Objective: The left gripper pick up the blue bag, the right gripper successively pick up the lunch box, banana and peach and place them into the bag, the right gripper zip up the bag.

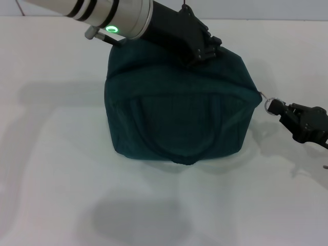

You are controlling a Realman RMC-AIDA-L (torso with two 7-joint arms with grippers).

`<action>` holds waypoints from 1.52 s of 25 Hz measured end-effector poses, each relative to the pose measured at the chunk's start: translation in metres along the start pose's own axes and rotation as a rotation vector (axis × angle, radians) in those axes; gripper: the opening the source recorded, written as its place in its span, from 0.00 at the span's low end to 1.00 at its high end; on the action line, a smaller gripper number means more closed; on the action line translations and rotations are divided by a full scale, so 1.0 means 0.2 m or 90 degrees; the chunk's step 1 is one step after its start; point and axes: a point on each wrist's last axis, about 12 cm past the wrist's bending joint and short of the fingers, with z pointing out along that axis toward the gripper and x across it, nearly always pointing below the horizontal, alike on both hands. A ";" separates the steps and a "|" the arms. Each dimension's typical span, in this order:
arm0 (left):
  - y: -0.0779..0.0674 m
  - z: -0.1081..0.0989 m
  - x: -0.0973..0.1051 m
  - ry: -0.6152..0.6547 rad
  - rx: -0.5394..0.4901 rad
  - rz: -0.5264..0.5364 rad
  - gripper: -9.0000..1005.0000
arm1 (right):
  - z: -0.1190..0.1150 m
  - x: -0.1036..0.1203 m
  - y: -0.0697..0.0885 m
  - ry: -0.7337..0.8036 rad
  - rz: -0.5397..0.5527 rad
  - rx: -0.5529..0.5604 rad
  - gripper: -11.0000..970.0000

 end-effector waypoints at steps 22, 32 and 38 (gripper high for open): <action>-0.05 -0.03 -0.02 -0.066 0.040 -0.034 0.14 | -0.04 0.04 -0.02 0.015 0.018 0.036 0.10; -0.11 -0.15 0.05 -0.184 0.029 -0.085 0.36 | -0.15 0.02 -0.06 -0.028 0.024 0.089 0.13; -0.15 -0.25 0.16 -0.256 -0.003 -0.108 0.48 | -0.24 -0.01 -0.07 -0.092 0.015 0.121 0.36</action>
